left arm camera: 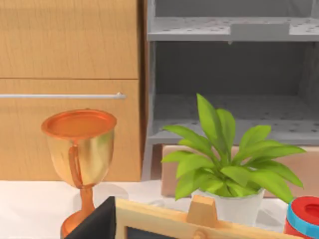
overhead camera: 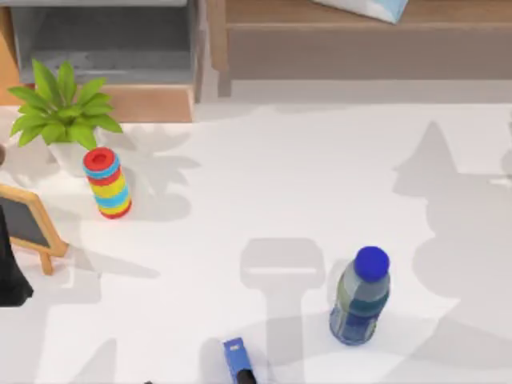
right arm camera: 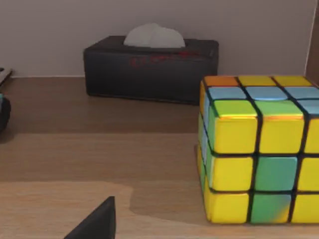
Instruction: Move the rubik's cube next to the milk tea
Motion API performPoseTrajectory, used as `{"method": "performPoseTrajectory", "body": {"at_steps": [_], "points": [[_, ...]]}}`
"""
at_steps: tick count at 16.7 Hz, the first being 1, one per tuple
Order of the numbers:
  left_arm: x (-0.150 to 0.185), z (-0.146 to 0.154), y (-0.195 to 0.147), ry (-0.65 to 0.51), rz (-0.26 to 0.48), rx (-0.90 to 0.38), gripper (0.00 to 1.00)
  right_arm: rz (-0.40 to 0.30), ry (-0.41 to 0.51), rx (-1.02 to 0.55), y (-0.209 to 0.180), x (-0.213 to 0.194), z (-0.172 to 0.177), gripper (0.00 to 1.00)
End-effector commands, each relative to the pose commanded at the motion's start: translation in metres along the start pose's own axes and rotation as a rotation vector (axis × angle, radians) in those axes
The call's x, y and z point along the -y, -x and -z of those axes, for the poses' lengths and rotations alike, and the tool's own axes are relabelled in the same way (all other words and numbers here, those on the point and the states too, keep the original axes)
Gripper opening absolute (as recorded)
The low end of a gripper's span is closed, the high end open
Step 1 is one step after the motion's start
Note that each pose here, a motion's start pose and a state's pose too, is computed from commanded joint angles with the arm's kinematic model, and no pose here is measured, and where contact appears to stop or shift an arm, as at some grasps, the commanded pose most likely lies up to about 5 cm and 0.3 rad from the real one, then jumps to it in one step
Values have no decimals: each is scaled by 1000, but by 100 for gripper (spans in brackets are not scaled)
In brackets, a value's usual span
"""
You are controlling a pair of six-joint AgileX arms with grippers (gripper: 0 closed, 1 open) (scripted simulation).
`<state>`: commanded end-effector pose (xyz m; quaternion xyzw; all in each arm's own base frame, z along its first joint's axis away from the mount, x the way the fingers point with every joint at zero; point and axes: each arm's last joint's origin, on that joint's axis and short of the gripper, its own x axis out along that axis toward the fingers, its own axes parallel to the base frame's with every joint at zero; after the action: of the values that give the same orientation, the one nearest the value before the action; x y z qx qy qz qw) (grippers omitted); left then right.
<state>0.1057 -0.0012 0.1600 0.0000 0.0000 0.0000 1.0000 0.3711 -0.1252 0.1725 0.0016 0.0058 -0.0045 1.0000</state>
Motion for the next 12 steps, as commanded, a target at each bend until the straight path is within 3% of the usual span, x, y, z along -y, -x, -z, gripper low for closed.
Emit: {"method": "performPoseTrajectory", "body": {"at_steps": [4,12], "points": [[0,0,0,0,0,0,100,1,3,11,-15,16,22,100],[0,0,0,0,0,0,100,0,3,11,-23,15,20,100]]}}
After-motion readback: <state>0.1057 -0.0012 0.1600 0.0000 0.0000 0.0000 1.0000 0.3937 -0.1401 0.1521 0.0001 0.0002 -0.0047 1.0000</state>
